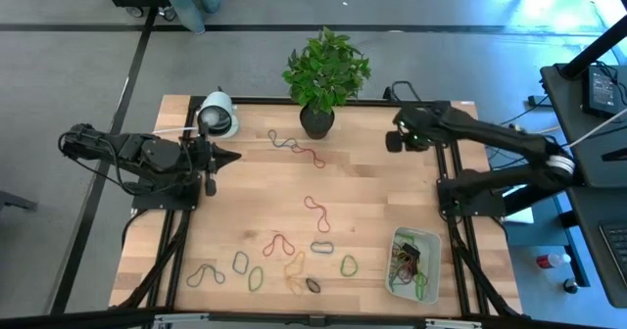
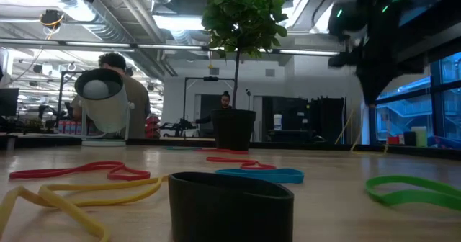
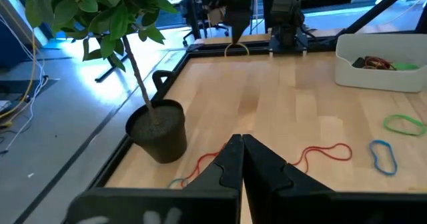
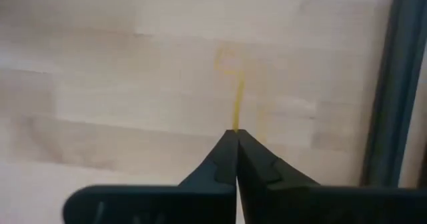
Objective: Pick and place rubber bands into bin
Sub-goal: Put the yellow rubber band into the gray bin
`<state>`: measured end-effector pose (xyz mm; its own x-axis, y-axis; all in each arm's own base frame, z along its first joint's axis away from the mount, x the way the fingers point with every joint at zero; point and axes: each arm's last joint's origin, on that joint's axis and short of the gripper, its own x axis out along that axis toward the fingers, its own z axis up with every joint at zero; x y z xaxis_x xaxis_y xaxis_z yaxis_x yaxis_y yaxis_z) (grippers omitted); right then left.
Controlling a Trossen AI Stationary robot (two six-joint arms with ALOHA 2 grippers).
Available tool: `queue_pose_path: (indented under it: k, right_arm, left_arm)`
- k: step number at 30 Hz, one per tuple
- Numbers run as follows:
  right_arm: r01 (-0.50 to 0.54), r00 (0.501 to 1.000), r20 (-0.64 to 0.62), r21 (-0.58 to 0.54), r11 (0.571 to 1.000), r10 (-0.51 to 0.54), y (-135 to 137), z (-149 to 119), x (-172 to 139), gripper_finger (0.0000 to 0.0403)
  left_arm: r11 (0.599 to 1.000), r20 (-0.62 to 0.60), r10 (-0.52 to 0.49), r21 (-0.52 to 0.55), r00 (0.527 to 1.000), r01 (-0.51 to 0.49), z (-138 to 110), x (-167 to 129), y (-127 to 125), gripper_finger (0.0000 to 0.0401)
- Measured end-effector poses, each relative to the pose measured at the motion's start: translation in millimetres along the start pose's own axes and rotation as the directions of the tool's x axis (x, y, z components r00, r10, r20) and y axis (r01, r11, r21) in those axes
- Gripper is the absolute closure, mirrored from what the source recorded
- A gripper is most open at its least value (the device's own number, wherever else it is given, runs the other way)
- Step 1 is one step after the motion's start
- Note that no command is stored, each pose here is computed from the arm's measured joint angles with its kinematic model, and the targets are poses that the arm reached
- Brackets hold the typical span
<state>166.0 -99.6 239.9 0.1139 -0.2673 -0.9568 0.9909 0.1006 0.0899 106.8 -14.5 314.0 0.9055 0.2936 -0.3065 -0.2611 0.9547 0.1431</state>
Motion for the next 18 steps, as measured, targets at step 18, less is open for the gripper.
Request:
queue_pose_path:
  k: [18]
  right_arm:
    - [-0.338,0.941,-0.037,-0.156,0.928,0.336,3.8,-103.2,-88.9,0.0403]
  left_arm:
    - [0.997,-0.026,0.066,-0.033,0.997,-0.067,-0.6,6.0,2.5,0.04]
